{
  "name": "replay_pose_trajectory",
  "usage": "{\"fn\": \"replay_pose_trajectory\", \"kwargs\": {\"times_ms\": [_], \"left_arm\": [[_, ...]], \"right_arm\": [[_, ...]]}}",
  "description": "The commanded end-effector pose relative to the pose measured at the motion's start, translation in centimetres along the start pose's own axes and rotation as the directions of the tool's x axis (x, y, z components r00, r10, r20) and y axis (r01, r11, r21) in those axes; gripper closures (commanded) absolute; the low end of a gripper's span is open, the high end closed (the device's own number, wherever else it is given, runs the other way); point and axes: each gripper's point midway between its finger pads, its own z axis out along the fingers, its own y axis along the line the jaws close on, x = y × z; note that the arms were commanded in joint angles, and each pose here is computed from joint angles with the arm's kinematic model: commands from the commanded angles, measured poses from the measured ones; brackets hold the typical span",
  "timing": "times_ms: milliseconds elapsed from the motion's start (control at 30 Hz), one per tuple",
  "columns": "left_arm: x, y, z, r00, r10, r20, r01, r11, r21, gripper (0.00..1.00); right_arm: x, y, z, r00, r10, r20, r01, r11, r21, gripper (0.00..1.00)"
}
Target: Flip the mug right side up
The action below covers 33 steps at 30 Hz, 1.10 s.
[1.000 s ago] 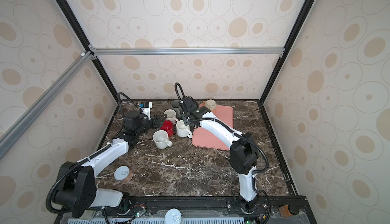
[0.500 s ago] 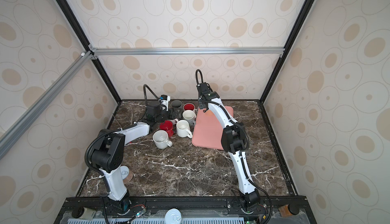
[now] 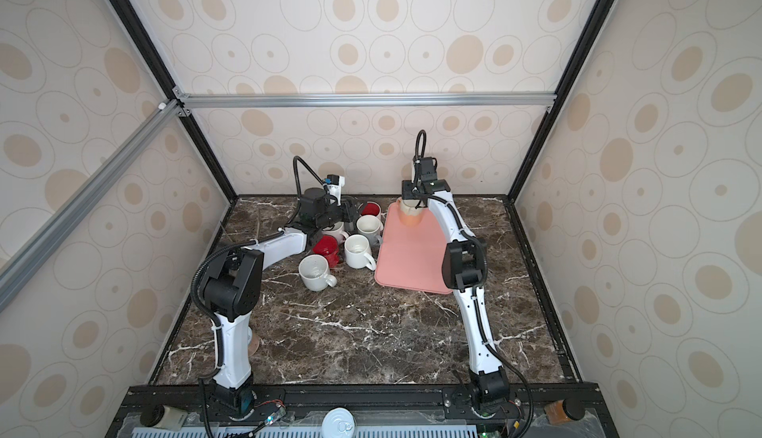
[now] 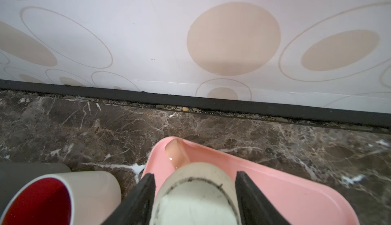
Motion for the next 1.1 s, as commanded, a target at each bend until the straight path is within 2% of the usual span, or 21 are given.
{"fn": "replay_pose_trajectory", "kwargs": {"times_ms": [0,200,300,400,567,767,867,1067], "left_arm": [[-1.9,-1.5,0.7,0.998,0.032,0.048,-0.034,0.998,0.045,0.52],[-1.7,-1.4,0.6,0.998,0.044,0.039,-0.045,0.998,0.038,0.52],[-1.4,-1.5,0.5,0.999,0.039,0.032,-0.04,0.998,0.04,0.52],[-1.1,-2.0,0.3,0.999,0.041,0.021,-0.041,0.998,0.043,0.52],[0.2,-3.2,0.6,0.998,0.053,-0.037,-0.051,0.997,0.053,0.52],[2.4,-5.8,1.2,0.991,0.069,-0.116,-0.06,0.995,0.075,0.52],[3.7,-8.2,1.9,0.987,0.061,-0.146,-0.044,0.992,0.116,0.52],[6.6,-12.5,2.3,0.967,0.112,-0.23,-0.077,0.985,0.156,0.52]], "right_arm": [[0.0,1.4,1.3,0.999,0.033,0.016,-0.031,0.99,-0.141,0.39],[1.5,2.0,0.9,0.997,0.05,-0.053,-0.061,0.973,-0.223,0.5],[2.4,2.3,-0.1,0.994,0.051,-0.093,-0.072,0.97,-0.233,0.59],[3.6,2.3,-1.4,0.989,0.053,-0.135,-0.084,0.969,-0.23,0.63],[6.9,2.1,-3.9,0.976,0.066,-0.207,-0.11,0.972,-0.208,0.66],[11.0,1.1,-7.9,0.959,0.131,-0.253,-0.169,0.976,-0.134,0.66],[13.7,0.3,-10.1,0.946,0.178,-0.271,-0.206,0.976,-0.076,0.66],[19.1,-0.9,-14.8,0.92,0.257,-0.296,-0.265,0.964,0.015,0.63]]}}
